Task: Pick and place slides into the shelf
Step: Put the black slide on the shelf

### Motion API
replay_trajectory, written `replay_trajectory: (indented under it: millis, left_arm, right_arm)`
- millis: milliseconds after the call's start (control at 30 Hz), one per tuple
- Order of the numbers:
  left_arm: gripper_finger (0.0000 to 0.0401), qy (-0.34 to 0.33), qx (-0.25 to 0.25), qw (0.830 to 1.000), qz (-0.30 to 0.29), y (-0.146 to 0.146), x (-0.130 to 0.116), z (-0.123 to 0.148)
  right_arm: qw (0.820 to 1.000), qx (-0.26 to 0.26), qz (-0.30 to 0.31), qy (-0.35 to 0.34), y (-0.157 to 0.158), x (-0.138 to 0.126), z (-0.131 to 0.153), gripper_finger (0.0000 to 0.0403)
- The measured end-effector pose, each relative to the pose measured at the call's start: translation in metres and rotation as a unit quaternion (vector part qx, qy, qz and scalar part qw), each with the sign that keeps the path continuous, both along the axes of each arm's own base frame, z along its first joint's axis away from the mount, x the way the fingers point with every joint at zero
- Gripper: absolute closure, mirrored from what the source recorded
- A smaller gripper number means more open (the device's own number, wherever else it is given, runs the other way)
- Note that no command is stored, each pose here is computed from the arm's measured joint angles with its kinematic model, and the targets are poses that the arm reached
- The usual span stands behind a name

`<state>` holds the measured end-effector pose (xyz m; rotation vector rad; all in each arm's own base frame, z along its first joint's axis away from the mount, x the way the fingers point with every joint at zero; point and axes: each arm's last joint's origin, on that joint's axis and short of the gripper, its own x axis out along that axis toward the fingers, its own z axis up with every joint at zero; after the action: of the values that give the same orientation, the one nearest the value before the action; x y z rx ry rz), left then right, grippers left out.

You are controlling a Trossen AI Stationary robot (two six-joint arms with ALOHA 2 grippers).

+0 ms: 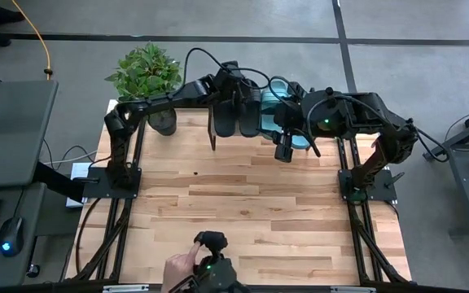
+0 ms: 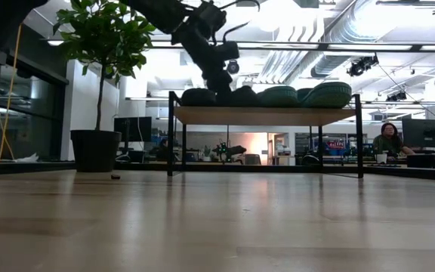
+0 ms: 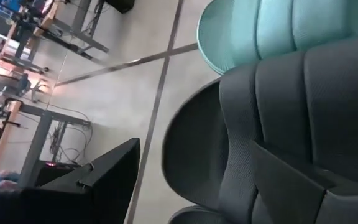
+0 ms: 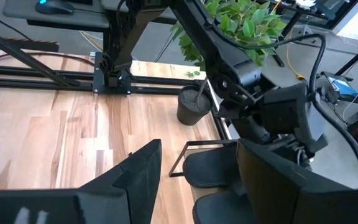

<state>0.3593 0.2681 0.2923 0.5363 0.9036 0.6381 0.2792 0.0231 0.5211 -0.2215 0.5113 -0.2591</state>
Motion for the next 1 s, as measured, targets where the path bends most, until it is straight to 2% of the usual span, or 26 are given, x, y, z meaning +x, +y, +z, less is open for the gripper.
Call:
replay_trajectory:
  millis: [200, 500, 700, 833, 1000]
  left_arm:
    - [0.0114, 0.017, -0.001, 1.0, 0.004, 0.005, 0.007, -0.017]
    - [0.0114, 0.021, -0.005, 1.0, 0.009, 0.005, 0.007, -0.02]
    - [0.0114, -0.008, 0.014, 1.0, 0.004, -0.001, 0.008, -0.006]
    - [0.0114, -0.02, 0.045, 0.999, 0.0, -0.007, 0.011, 0.005]
    - [0.0114, -0.025, 0.05, 0.998, -0.007, -0.012, 0.014, 0.009]
  right_arm:
    - [1.0, 0.001, 0.001, 0.001, 0.0, 0.0, 0.0, 0.0201]
    - [1.0, 0.001, 0.002, 0.001, 0.0, 0.0, 0.0, 0.0201]
    - [1.0, 0.001, 0.002, 0.002, 0.0, 0.0, 0.0, 0.0201]
    - [1.0, 0.002, 0.003, 0.003, 0.0, -0.001, 0.0, 0.0201]
    - [1.0, 0.002, 0.003, 0.004, 0.0, -0.001, 0.0, 0.0201]
